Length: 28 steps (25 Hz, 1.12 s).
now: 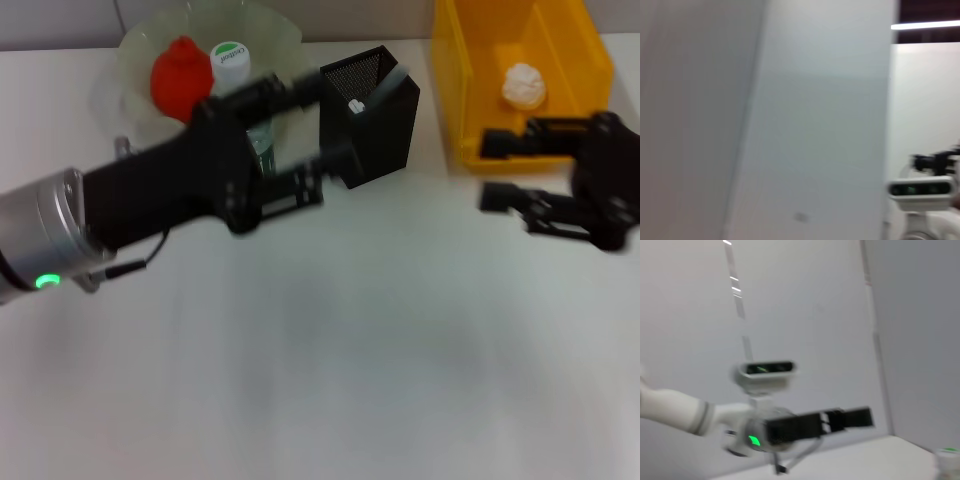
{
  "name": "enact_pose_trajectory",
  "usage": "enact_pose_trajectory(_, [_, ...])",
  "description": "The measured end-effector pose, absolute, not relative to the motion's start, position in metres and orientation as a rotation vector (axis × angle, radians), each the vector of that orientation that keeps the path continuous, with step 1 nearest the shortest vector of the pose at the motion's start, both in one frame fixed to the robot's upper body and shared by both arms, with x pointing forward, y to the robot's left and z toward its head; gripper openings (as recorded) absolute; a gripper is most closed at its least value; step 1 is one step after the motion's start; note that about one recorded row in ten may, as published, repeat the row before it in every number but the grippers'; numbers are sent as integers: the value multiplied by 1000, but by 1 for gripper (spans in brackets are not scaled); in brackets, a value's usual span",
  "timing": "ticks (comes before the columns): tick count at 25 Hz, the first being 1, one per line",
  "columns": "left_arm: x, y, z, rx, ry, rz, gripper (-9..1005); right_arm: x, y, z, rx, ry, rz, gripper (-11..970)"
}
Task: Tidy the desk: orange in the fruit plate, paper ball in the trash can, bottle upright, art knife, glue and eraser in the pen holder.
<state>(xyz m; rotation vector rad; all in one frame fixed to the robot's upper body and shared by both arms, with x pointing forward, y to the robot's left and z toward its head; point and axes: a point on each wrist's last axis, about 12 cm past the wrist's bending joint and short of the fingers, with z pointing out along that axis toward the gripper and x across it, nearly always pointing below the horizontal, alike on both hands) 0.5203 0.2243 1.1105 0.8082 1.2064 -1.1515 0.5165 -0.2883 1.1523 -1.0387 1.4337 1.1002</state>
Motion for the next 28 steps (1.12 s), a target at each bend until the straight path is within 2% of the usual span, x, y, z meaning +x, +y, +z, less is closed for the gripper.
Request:
enact_pose_trajectory(1, [520, 224, 1111, 808, 1206, -1152, 724, 507, -296, 1153, -1045, 1410, 1136, 520])
enact_pose_trajectory(3, [510, 222, 1106, 865, 1223, -1227, 724, 504, -298, 1153, -1048, 1405, 1141, 521])
enact_pose_trajectory(8, [506, 220, 1100, 885, 1290, -1287, 724, 496, -302, 1149, -1086, 1405, 1152, 522])
enact_pose_trajectory(22, [503, 223, 1101, 892, 1278, -1303, 724, 492, -300, 1149, -1132, 1398, 1182, 526])
enact_pose_trajectory(28, [504, 240, 1102, 892, 1304, -1264, 724, 494, -285, 1146, -1137, 1339, 1178, 528])
